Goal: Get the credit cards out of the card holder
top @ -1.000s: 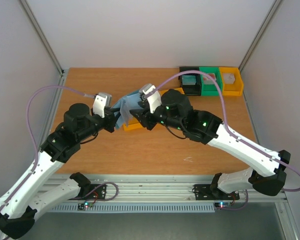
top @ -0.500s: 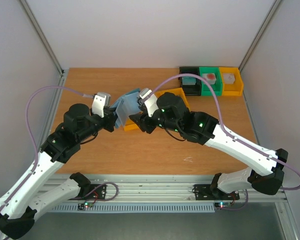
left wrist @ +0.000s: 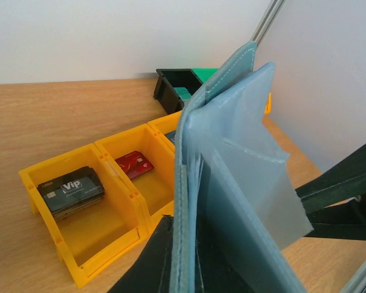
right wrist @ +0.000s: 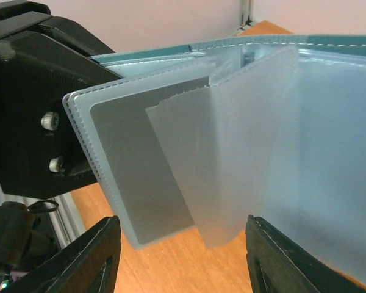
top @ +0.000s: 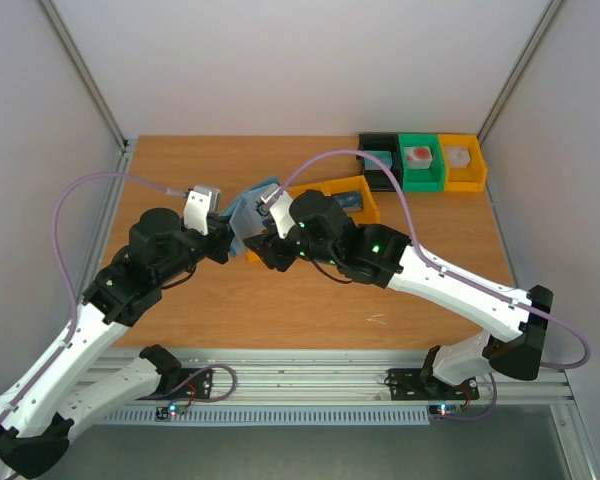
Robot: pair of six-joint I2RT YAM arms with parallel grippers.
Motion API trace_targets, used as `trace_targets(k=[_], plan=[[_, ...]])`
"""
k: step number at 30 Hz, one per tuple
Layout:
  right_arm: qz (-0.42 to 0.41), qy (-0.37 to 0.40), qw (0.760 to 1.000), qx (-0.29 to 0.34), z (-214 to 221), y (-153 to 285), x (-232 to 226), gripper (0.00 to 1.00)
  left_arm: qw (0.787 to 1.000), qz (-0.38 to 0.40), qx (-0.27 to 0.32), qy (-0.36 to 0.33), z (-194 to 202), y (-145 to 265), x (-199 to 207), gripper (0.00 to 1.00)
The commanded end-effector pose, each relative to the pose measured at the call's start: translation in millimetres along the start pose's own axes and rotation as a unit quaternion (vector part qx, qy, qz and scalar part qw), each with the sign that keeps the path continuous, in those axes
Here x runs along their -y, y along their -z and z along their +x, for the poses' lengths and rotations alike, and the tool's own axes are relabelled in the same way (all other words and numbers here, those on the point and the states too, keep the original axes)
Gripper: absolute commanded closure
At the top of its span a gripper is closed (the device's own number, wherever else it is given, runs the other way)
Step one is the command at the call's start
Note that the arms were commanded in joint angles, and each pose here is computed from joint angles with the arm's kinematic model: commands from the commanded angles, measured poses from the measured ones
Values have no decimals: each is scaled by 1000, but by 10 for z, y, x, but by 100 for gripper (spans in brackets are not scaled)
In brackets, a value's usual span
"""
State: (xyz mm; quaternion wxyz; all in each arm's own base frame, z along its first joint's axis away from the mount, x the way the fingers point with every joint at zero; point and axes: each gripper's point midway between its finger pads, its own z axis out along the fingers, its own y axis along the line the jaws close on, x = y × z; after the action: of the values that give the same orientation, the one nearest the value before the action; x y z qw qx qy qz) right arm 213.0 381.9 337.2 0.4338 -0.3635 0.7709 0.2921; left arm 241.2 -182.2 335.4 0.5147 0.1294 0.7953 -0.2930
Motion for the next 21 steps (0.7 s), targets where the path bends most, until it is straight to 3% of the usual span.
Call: trace_targets(k=[1,7,10,21], plan=[[-17,-5,1000,24,-204,-41,-102,41,999,7,37,4,-152,38,32,100],[-44,9,999,18,-186,-159,-280,38,999,11,40,5,-168,33,45,100],[-8,9,1000,17,-189,-208,-177,40,999,12,40,6,-159,36,45,100],[74,4,996,41,-209,26,129,69,999,14,42,6,-171,50,42,100]])
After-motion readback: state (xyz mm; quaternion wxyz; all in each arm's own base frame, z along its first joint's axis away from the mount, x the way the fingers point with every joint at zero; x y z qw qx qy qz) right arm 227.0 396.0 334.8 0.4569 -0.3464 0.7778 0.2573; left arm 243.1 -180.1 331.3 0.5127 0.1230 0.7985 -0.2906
